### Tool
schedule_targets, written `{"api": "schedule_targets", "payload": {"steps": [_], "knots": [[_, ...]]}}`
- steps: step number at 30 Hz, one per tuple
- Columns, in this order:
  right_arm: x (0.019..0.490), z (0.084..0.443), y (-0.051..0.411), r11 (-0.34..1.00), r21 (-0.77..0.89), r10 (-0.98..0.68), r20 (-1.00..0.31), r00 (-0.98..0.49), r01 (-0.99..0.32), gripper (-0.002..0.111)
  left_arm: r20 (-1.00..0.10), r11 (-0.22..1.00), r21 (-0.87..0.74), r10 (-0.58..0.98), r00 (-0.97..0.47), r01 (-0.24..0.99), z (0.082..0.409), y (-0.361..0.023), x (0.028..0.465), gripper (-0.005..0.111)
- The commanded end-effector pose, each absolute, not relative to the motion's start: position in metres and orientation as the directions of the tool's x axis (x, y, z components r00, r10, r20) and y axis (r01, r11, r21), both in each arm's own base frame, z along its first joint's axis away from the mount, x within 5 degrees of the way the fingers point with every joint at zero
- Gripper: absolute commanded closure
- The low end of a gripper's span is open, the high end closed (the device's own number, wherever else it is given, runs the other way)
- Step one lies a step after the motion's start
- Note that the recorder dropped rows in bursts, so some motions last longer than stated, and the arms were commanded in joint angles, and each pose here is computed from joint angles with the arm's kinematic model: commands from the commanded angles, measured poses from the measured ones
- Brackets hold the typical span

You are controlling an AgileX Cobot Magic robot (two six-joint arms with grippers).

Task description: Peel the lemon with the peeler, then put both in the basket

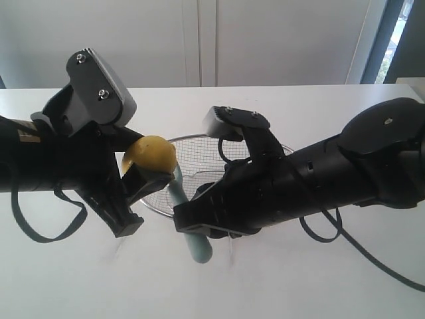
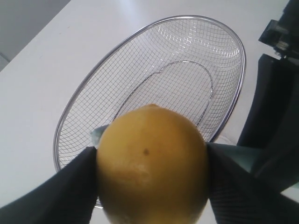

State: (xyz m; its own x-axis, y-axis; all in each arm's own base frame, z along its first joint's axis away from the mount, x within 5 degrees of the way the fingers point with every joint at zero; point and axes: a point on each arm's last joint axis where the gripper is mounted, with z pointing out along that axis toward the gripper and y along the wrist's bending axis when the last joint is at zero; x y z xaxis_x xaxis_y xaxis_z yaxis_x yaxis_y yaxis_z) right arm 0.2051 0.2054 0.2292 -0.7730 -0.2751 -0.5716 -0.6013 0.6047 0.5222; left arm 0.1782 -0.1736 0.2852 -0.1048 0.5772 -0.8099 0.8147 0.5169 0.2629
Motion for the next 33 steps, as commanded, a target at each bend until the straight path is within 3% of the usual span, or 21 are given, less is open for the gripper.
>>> {"api": "schedule_targets", "payload": {"steps": [1,14,25,33], "knots": [[0.207,0.235,0.204,0.607,0.519,-0.26,-0.585,-0.768,-0.601,0.108,-0.814,0.517,0.257,0.571,-0.105,0.816,0.286,-0.174,0.176,0.107],[0.214,0.244,0.19,0.629,0.542,-0.19,-0.587,-0.787,-0.557,0.108,-0.814,0.517,0.257,0.571,-0.105,0.816,0.286,-0.174,0.176,0.107],[0.203,0.276,0.179,0.615,0.49,-0.158,-0.691,-0.705,-0.618,0.108,-0.814,0.517,0.257,0.571,-0.105,0.816,0.286,-0.174,0.176,0.107],[0.205,0.302,0.145,0.694,0.376,-0.108,-0.789,-0.604,-0.614,0.108,-0.813,0.516,0.256,0.572,-0.106,0.817,0.286,-0.174,0.176,0.107]]}}
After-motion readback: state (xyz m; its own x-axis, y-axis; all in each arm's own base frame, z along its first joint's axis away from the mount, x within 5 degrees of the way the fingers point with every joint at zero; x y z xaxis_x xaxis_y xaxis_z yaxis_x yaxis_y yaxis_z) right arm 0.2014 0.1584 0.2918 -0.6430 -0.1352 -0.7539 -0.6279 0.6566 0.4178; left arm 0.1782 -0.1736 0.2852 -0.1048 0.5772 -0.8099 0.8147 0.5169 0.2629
